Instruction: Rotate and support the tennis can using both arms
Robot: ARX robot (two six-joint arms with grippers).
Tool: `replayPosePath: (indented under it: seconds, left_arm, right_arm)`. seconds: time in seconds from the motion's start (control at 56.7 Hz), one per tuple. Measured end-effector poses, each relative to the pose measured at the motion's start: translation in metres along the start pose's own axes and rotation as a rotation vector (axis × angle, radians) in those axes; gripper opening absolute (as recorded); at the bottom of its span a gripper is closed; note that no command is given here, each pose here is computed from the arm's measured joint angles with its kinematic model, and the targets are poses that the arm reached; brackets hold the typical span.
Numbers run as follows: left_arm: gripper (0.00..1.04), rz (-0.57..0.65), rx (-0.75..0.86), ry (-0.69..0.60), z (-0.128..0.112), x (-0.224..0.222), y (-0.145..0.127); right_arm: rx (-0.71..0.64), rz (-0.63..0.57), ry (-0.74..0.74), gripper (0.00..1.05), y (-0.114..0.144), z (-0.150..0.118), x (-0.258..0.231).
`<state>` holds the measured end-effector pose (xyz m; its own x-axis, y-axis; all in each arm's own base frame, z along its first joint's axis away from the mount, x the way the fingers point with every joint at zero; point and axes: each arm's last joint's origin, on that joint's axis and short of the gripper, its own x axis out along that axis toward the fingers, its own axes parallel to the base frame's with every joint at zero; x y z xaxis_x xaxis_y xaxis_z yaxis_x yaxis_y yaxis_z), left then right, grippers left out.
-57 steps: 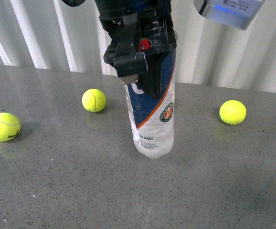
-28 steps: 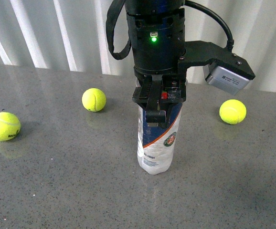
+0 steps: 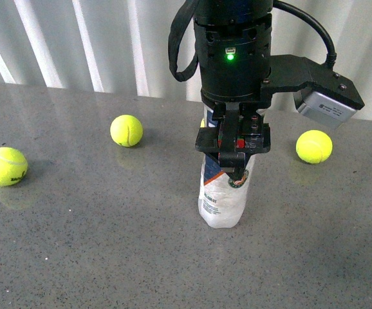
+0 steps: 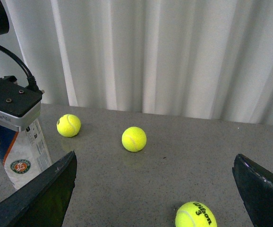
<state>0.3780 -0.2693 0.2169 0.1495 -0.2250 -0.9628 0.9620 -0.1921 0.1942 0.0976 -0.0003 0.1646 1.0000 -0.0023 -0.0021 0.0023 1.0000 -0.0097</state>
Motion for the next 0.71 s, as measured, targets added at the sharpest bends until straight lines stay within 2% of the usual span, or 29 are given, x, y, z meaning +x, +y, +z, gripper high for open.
replayPosePath:
  seconds: [0.159, 0.247, 0.494, 0.705]
  left_arm:
    - [0.85, 0.019, -0.013, -0.013, -0.002, -0.009, 0.002]
    - [0.99, 0.034, -0.019, -0.031, -0.003, -0.017, 0.003]
    - [0.98, 0.154, -0.045, -0.148, -0.006, -0.073, 0.01]
    - [0.98, 0.395, -0.099, -0.317, -0.027, -0.156, 0.006]
  right_arm:
    - [0.0, 0.0, 0.0, 0.98, 0.0, 0.0, 0.0]
    - [0.0, 0.0, 0.0, 0.98, 0.0, 0.0, 0.0]
    - [0.0, 0.0, 0.0, 0.98, 0.0, 0.0, 0.0]
    - [0.0, 0.0, 0.0, 0.98, 0.0, 0.0, 0.0]
